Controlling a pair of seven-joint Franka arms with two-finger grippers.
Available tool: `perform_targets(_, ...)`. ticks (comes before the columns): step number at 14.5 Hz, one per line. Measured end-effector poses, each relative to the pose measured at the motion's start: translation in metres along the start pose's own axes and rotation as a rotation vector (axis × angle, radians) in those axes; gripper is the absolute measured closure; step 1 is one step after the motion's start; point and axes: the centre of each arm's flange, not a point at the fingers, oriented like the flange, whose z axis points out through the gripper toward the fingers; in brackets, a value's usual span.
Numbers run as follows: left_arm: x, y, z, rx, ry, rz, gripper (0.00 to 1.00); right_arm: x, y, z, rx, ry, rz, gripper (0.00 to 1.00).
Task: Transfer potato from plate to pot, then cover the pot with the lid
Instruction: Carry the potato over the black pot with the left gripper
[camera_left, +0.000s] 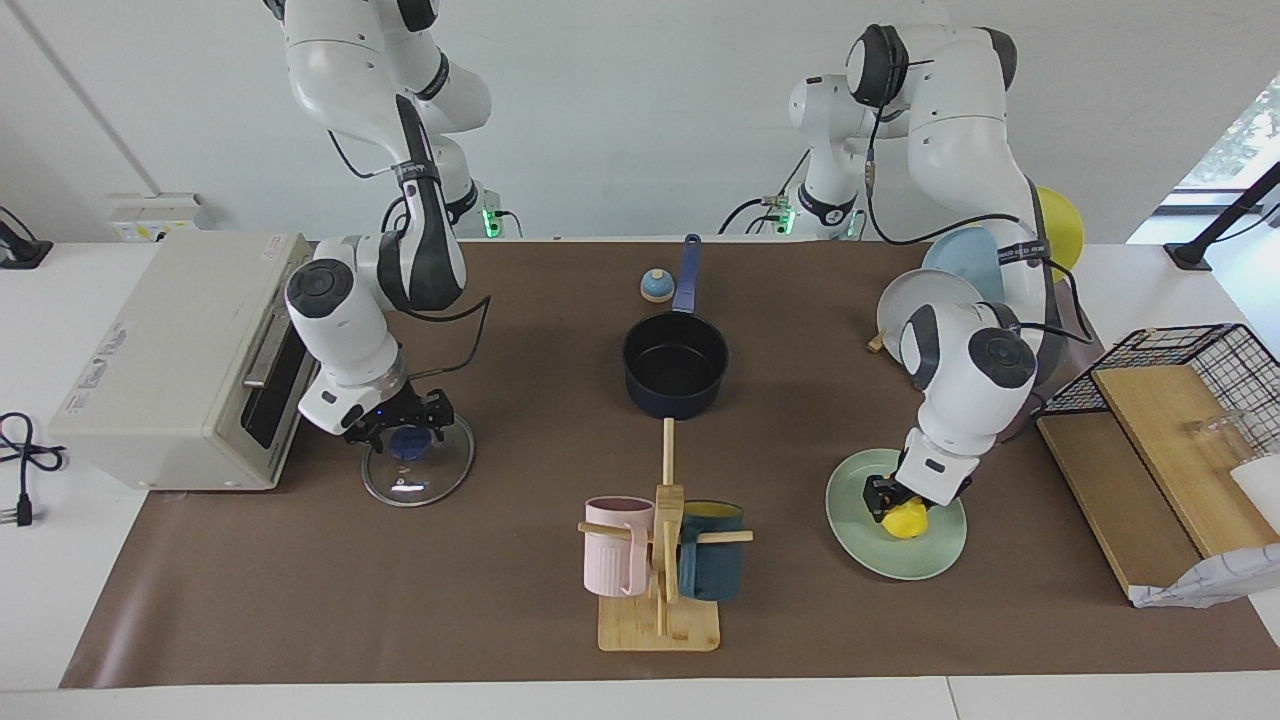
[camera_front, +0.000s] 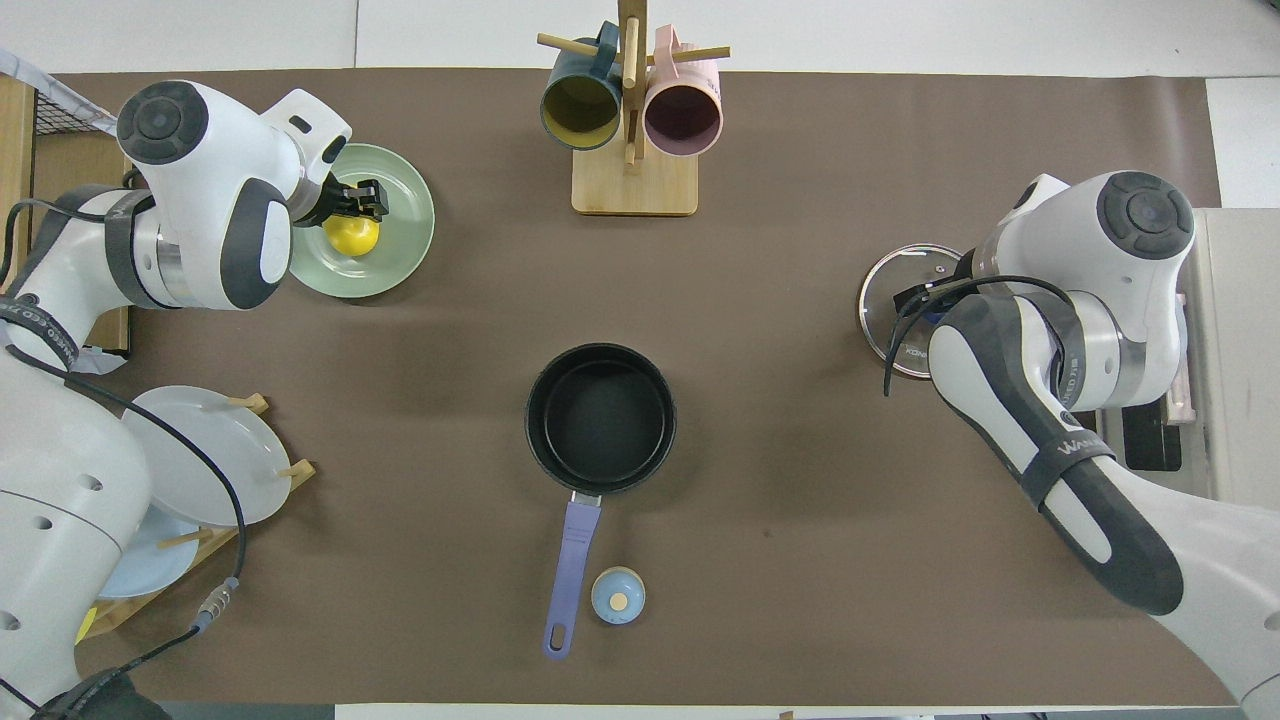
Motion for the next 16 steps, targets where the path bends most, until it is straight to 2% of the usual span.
perform_targets(2,0.005,0.004,-0.019,-0.013,0.016,-0.031,0.34,0.0,0.0,0.004,0.001,-0.007,0.0,0.04)
perform_targets(4,0.003,0.013,-0.071,-0.061,0.002,-0.08,0.34,0.0,0.0,0.006,0.001,-0.009,0.0,0.05)
perform_targets(5,-0.004,0.024,-0.106,-0.082,-0.016,-0.098,0.34,0.0,0.0,0.006,0.001,-0.009,0.0,0.09)
perform_targets(7,-0.036,0.068,-0.176,-0.103,-0.049,-0.122,0.34,0.0,0.0,0.006,0.001,-0.009,0.0,0.11)
perform_targets(9,-0.085,0.138,-0.216,-0.113,-0.073,-0.116,0.34,0.0,0.0,0.006,0.001,-0.009,0.0,0.12)
perform_targets(12,-0.164,0.228,-0.2,-0.116,-0.105,-0.038,0.34,0.0,0.0,0.006,0.001,-0.009,0.0,0.14)
perform_targets(15,-0.218,0.263,-0.149,-0.134,-0.086,0.034,0.34,0.0,0.0,0.006,0.001,-0.009,0.0,0.19)
perform_targets(16,-0.228,0.264,-0.133,-0.132,-0.086,0.041,0.34,0.0,0.0,0.006,0.001,-0.009,0.0,0.25)
